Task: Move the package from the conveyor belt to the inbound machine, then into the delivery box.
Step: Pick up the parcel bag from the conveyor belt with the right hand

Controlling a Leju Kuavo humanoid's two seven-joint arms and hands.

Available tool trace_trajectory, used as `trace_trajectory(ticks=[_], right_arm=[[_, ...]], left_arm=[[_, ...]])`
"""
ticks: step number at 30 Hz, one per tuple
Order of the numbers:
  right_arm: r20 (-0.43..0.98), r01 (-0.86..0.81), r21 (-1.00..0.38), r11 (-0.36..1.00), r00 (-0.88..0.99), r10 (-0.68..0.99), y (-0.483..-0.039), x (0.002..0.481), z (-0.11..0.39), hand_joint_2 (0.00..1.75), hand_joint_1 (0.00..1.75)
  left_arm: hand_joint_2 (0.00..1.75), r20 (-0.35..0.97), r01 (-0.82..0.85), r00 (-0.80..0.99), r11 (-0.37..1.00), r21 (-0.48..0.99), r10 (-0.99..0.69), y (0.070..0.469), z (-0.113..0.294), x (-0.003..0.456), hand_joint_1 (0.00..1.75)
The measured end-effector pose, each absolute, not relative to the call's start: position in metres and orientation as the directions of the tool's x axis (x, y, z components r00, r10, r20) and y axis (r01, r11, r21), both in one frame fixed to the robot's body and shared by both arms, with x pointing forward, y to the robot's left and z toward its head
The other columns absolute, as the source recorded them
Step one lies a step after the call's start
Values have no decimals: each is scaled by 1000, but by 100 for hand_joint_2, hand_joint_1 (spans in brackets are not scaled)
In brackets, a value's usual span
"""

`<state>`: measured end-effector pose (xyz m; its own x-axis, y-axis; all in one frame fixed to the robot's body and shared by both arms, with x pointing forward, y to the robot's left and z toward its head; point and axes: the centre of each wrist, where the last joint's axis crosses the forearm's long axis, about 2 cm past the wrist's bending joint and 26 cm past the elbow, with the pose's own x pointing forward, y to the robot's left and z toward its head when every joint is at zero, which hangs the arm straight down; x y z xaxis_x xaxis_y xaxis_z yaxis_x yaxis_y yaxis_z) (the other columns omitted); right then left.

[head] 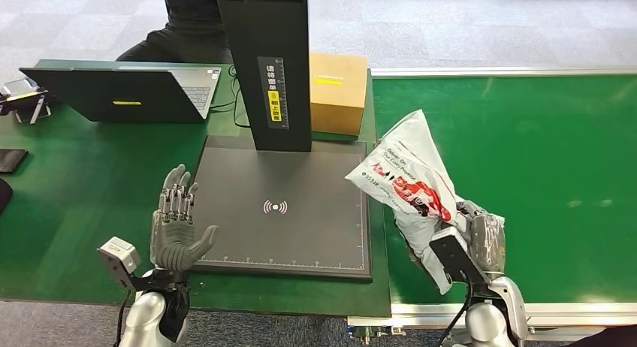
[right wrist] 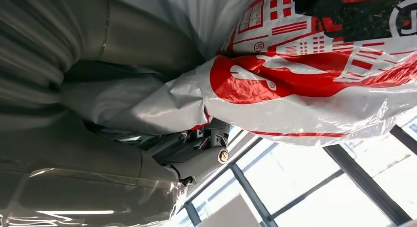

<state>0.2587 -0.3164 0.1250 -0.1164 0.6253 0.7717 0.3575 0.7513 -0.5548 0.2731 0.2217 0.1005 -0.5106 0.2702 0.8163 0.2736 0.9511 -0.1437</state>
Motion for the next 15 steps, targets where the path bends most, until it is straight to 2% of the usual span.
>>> trace_trajectory(ticks=[8,15], right_arm=[[716,380,-573,726,-199,669,-310,273,141,175,175],[555,278,-733,621,-284,782,-288,318,164,175,175]], left_arm=[[175,812,200,-544,972,-121,213,223,104,275,0],[175,787,111,-590,984,-139,178,224,115,278,0]])
